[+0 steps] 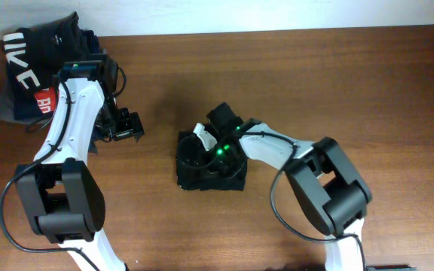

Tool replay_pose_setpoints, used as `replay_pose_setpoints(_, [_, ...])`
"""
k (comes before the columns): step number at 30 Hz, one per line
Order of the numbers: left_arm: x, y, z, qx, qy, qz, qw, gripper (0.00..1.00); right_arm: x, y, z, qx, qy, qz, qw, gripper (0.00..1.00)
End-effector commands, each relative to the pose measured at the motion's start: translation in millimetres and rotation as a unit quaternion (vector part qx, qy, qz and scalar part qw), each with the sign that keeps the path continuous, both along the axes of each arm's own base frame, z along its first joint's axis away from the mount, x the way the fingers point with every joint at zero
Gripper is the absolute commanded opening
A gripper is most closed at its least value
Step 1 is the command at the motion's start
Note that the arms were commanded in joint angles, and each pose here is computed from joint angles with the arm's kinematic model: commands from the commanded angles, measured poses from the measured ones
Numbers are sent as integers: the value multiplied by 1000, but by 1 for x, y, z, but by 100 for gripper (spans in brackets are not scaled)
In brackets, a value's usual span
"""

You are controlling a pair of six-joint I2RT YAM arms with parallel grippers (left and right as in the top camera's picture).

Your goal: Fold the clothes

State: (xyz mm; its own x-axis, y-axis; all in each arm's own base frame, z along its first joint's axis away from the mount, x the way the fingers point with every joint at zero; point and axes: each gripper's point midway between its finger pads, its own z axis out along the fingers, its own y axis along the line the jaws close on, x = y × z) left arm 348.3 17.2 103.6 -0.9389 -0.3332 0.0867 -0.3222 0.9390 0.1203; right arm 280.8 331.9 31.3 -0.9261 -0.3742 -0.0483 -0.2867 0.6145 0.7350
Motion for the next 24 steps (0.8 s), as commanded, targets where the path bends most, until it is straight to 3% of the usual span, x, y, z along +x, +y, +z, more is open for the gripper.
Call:
replay_pose_setpoints(1, [-2,-3,5,-12,-7,-11,1000,99,31,0,86,38,-117,4,992,19])
replay_pose_setpoints(2, [-1,-8,5,-29,-8,-27,999,99,35,-7,107,29,-138,-1,990,29])
replay_pose_setpoints(4, [2,-22,4,-72,-15,-52,996,99,41,-22,138,-4,-174,-16,985,68])
replay_pose_setpoints(6, [6,-37,4,-117,-25,-76,990,99,45,-46,167,-53,-204,-42,977,98])
replay_pose_setpoints(14, [0,-88,-7,-276,-47,-161,946,99,18,-110,225,-153,-242,-83,955,99])
replay_pose_setpoints(20, [-25,-121,-37,-388,-47,-166,906,99,2,-130,237,-177,-248,-91,948,99])
replay_pose_setpoints(24, [-37,-131,-56,-422,-53,-156,891,99,0,-131,237,-179,-246,-91,948,99])
